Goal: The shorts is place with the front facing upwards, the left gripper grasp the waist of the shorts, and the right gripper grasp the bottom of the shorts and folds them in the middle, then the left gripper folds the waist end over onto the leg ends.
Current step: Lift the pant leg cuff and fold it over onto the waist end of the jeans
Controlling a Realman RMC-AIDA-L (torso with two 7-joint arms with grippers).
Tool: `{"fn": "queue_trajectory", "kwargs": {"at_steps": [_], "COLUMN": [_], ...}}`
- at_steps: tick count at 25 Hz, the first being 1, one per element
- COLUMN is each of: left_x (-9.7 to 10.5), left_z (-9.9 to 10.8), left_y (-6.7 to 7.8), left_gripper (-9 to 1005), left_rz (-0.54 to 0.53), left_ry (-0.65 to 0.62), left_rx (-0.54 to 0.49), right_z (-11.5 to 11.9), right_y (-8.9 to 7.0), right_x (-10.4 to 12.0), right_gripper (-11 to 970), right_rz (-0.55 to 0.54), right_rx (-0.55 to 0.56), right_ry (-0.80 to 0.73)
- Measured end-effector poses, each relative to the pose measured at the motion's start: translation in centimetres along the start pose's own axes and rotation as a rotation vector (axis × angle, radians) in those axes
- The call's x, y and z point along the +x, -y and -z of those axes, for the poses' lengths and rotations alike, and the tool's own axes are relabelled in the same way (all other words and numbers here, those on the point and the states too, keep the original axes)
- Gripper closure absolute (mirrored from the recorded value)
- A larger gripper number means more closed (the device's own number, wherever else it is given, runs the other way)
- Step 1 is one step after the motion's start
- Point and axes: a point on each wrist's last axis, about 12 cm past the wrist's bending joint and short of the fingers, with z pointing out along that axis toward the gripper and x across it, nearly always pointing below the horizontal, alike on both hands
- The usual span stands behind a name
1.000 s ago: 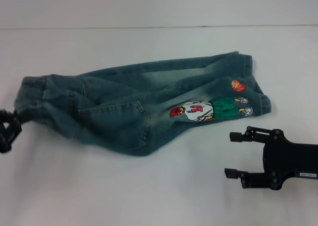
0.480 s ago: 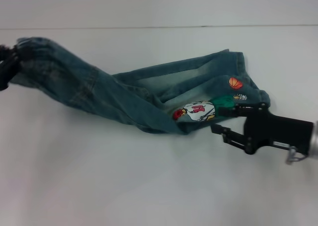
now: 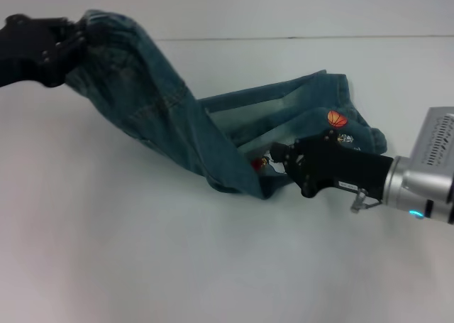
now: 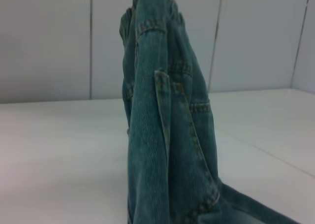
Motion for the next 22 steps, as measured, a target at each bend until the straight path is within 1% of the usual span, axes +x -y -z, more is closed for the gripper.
{"fn": "queue_trajectory", "kwargs": {"at_steps": [1, 5, 7, 9, 13, 16, 21, 22], "left_x": [-0.3, -1.6, -2.2, -2.7, -3.5, -4.0, -4.1, -4.1], "left_z": [-0.5, -2.5, -3.6, -5.0, -7.6, -8.9, -10.8, -11.1], "left_y": [0.1, 0.6, 0.8, 1.1, 1.5, 1.6, 2.0, 2.1], "left_gripper": [942, 941, 941, 941, 940, 940, 939, 939], "left_rz": [-0.003, -0.014, -0.016, -0.021, -0.037, -0.051, -0.054, -0.056], "left_ry": [0.0, 0.025, 0.037, 0.037, 0.016, 0.0, -0.033, -0.037], "left_rx": [0.017, 0.092, 0.125, 0.152, 0.168, 0.172, 0.185, 0.187], "right_z": [-0.4, -2.2, -3.2, -3.9, -5.7, -6.4, -7.4, -7.4], "right_y": [0.1, 0.2, 0.0, -0.3, -1.0, -1.7, -3.0, -3.0], "right_x": [-0.1, -0.2, -0.5, -0.8, -1.6, -1.9, -2.2, -2.2], "right_gripper": [795, 905, 960, 960, 959, 959, 958, 958], "right_rz": [0.0, -0.01, -0.002, 0.016, 0.045, 0.061, 0.087, 0.087], "right_rx": [0.008, 0.023, 0.009, -0.012, -0.07, -0.117, -0.197, -0.197], "right_ry": [-0.005, -0.053, -0.069, -0.072, -0.092, -0.106, -0.122, -0.122]}}
